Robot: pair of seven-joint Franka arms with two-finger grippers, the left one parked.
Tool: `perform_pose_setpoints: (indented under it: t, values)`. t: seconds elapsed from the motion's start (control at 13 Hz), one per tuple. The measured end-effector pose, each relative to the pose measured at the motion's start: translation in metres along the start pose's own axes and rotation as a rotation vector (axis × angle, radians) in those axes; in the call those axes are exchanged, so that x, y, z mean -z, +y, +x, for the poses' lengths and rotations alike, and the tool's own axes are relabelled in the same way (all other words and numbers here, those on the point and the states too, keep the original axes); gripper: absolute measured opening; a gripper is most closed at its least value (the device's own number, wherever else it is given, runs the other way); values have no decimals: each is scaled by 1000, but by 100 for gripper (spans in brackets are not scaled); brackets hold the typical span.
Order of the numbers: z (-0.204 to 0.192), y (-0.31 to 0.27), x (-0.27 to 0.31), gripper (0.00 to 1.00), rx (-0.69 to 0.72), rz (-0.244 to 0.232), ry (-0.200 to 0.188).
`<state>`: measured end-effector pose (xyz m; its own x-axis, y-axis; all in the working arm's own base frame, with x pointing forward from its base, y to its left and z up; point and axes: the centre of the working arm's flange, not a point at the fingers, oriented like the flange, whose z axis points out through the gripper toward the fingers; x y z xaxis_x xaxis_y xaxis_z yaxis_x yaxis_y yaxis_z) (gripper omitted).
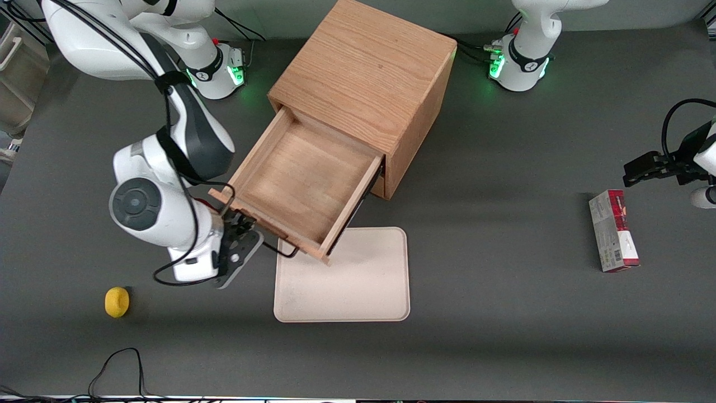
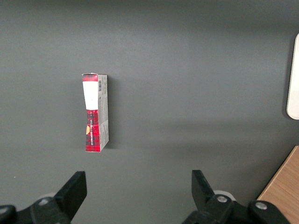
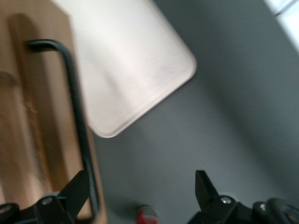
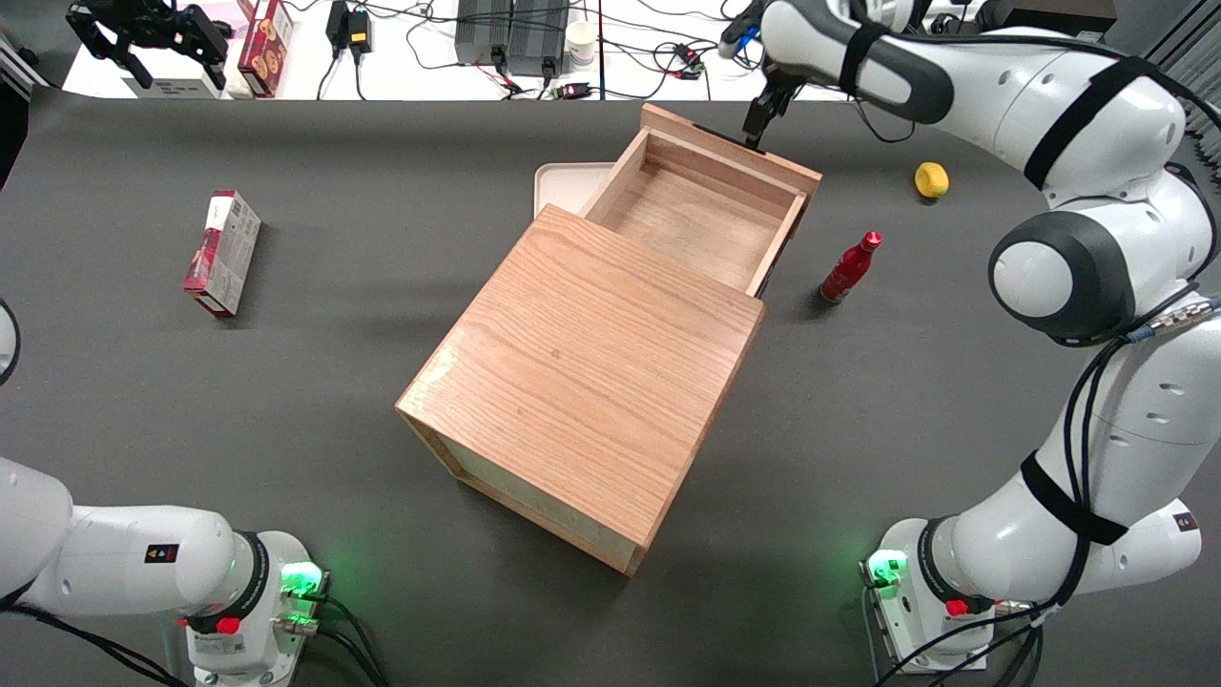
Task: Open upper drawer
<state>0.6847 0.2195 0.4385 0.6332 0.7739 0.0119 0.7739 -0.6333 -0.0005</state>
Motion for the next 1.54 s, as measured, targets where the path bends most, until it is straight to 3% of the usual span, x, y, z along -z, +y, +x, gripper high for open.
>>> perform_pose_setpoints:
  t: [0.15, 0.31, 0.38, 0.54, 0.62, 0.92, 1.08, 1.31, 1.54]
  values:
    - [-4, 11, 43, 100, -26, -29, 55]
    - [-25, 27, 84, 100, -92, -6, 110]
    - [-46, 40, 99, 100, -152, 32, 114]
    - [-99, 64, 123, 100, -331, 108, 65]
    - [-123, 72, 133, 100, -432, 122, 39]
    - [-196, 62, 157, 100, -806, 118, -27]
    - [-233, 44, 162, 100, -869, 75, -32]
    - [-277, -5, 171, 100, -925, 58, -12]
    - [-279, -40, 183, 100, -892, 9, -12]
